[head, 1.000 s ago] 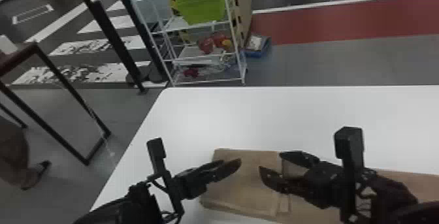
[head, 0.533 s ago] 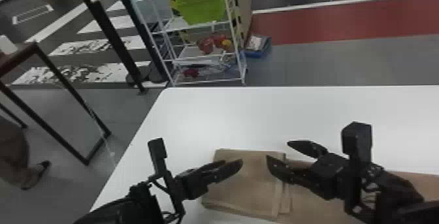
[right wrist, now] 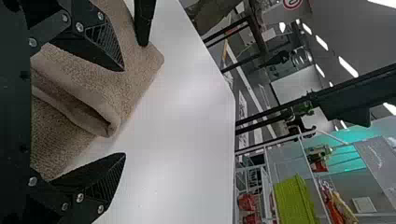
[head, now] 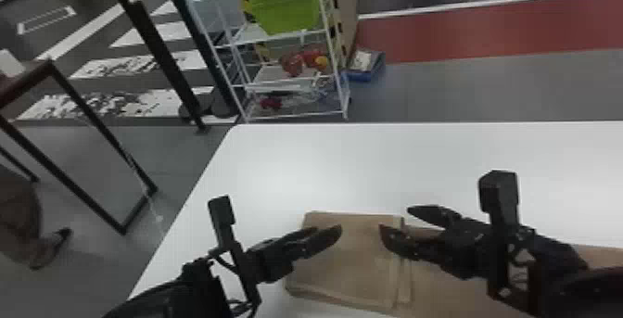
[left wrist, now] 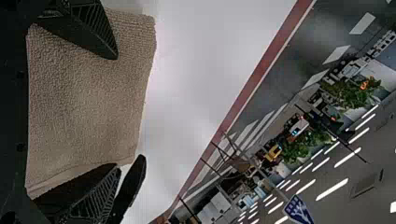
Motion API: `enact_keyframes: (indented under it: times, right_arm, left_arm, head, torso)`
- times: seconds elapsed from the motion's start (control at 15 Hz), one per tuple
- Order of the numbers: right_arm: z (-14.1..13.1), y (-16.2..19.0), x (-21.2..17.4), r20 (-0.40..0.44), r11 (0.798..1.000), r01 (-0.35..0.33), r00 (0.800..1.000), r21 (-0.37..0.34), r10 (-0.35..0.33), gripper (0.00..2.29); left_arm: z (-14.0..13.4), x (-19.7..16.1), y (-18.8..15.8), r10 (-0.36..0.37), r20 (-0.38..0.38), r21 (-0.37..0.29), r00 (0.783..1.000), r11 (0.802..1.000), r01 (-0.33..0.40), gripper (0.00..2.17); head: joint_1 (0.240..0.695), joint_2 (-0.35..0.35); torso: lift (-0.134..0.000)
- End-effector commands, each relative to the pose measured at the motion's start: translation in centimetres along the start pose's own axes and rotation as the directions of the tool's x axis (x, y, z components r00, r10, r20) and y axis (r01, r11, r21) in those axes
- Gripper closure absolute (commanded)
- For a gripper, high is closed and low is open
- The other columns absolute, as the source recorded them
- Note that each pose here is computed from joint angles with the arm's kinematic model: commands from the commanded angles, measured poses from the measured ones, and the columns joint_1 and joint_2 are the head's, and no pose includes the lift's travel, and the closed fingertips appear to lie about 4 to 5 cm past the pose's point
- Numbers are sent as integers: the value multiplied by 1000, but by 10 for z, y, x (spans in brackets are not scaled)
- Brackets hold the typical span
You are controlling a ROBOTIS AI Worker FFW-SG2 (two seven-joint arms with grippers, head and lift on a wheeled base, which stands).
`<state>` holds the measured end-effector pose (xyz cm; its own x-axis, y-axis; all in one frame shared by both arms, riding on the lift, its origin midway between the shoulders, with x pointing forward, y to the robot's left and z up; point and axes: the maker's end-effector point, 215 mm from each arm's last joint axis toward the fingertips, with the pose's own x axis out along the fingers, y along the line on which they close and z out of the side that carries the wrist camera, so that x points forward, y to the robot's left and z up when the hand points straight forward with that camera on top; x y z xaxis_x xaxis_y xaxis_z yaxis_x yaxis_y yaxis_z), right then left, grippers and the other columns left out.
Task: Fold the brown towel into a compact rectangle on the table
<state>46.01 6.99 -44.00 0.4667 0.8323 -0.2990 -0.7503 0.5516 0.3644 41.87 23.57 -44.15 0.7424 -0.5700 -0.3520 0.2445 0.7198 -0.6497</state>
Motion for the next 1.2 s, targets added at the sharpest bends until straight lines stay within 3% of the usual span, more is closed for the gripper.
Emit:
enact_keyframes:
  times: [0.0, 0.47, 1.13]
  right_arm:
    - [-8, 13, 0, -14, 998, -38, 999, 44, 38, 279]
    - [4, 41, -10, 29, 997, -72, 997, 26, 72, 282]
    - [-29, 27, -25, -20, 993, -28, 999, 118, 30, 282]
  left_arm:
    - [1, 1, 0, -1, 2, 1, 1000, 1000, 1, 70]
    - [1, 2, -2, -7, -1, 0, 1000, 1000, 7, 70]
    - [-2, -2, -3, -5, -3, 2, 1000, 1000, 5, 76]
  head:
    - [695, 350]
    - [695, 350]
    - [695, 350]
  torso:
    - [-122]
    - [-122]
    - [-122]
